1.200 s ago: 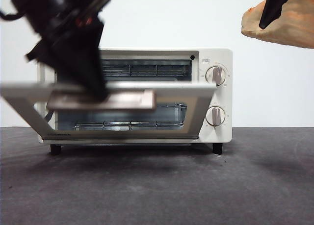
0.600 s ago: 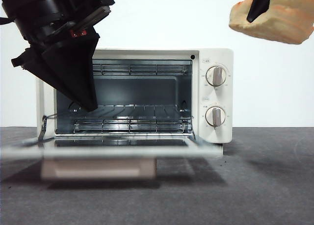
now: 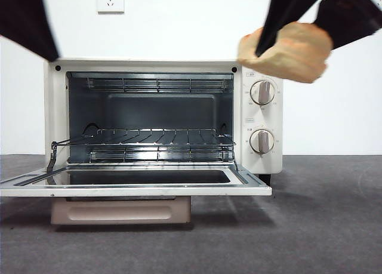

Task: The left arm flap open the oven, the right arm pick bread and place it into oven, the left arm flap close the oven

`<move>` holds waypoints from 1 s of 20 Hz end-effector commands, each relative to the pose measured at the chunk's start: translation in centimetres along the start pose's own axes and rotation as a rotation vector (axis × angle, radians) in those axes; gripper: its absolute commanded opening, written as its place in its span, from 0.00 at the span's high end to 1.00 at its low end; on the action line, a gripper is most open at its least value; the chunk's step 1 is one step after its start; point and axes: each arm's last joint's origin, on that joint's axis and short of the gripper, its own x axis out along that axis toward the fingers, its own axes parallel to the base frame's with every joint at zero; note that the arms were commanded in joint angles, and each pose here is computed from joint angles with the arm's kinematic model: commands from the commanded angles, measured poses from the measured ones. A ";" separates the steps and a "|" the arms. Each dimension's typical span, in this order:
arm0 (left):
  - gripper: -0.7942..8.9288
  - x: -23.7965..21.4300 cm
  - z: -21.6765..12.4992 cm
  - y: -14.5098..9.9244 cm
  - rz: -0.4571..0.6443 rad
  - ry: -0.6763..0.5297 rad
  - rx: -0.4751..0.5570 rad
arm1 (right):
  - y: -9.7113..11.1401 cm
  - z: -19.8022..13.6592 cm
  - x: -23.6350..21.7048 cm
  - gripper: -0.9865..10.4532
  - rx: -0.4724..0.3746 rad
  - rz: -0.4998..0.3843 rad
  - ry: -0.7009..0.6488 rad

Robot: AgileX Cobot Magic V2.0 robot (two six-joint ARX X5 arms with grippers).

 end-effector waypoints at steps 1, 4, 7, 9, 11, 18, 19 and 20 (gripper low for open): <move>0.90 -0.8 -1.6 1.2 -0.028 -0.006 -0.057 | 1.2 1.7 1.1 0.74 -0.034 0.030 0.001; 0.90 -1.6 -3.7 2.4 -0.018 -0.030 -0.110 | 2.5 3.3 3.2 0.73 -0.059 0.045 0.043; 0.90 -2.1 -5.6 2.9 -0.058 -0.050 -0.143 | 3.4 4.8 6.1 0.73 -0.068 0.038 0.087; 0.90 -2.4 -6.5 3.0 -0.070 -0.054 -0.152 | 3.5 5.5 8.0 0.73 -0.057 0.020 0.114; 0.90 -3.0 -7.0 2.8 -0.068 -0.057 -0.152 | 3.4 6.0 10.0 0.73 -0.035 -0.027 0.122; 0.90 -4.2 -7.7 2.4 -0.070 -0.095 -0.135 | 3.0 7.0 14.7 0.71 0.085 -0.091 0.018; 0.90 -4.3 -7.8 2.4 -0.070 -0.093 -0.135 | 3.0 7.1 14.9 0.69 0.090 -0.110 -0.004; 0.90 -4.3 -7.8 2.4 -0.070 -0.093 -0.135 | 3.0 7.3 14.9 0.69 0.094 -0.123 -0.025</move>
